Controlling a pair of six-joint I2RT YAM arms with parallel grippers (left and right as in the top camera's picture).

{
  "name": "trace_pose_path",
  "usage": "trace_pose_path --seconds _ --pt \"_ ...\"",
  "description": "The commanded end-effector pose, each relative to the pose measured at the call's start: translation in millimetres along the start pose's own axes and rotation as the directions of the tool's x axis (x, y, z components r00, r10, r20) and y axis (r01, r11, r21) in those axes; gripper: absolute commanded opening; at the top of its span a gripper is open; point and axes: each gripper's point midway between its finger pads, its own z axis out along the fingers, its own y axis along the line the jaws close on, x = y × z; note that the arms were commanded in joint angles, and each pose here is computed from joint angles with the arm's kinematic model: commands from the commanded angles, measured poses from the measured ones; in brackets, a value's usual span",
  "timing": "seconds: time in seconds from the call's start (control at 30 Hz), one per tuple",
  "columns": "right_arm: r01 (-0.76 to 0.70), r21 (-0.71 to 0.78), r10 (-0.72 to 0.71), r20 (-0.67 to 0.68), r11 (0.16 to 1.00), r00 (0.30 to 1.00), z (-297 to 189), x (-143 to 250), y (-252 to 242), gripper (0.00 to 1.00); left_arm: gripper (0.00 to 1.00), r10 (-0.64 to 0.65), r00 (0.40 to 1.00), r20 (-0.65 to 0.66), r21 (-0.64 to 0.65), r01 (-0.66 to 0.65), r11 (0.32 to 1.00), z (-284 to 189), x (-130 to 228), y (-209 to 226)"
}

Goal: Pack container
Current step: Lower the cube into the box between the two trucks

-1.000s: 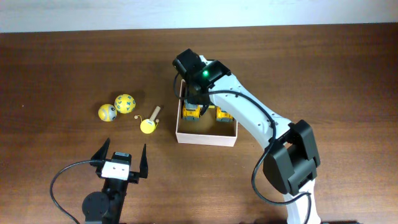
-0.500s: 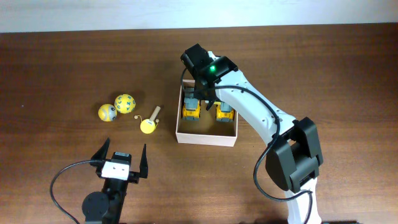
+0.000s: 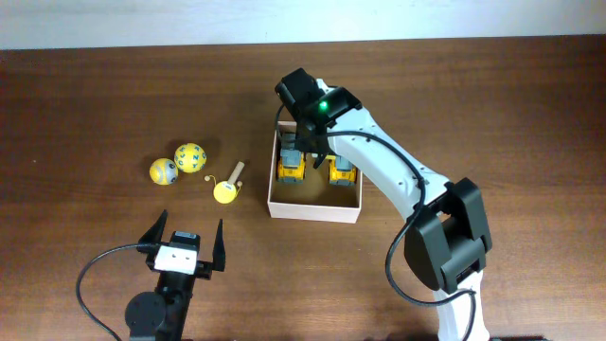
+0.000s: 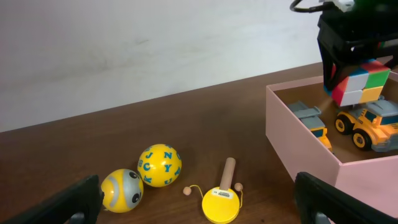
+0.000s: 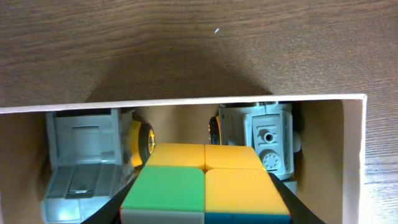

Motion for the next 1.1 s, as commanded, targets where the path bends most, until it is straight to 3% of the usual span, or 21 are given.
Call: trace_pose_path --seconds 0.0,0.7,0.83,1.07 --pt "0.0 0.012 0.0 -0.015 1.0 1.0 10 8 -1 0.3 0.99 0.012 1.0 -0.001 -0.007 -0.012 1.0 0 2 1" --pt "0.049 -0.041 -0.048 0.004 0.998 0.999 14 4 10 0.31 0.99 0.012 1.0 -0.001 -0.007 -0.012 1.0 0 2 1" --pt "0.059 -0.045 -0.059 0.006 0.997 0.998 14 4 11 0.52 0.99 0.012 1.0 -0.001 -0.007 -0.012 1.0 0 2 1" --pt "0.066 -0.046 -0.066 0.006 0.997 0.998 14 3 11 0.59 0.99 0.012 1.0 -0.001 -0.007 -0.012 1.0 0 2 1"
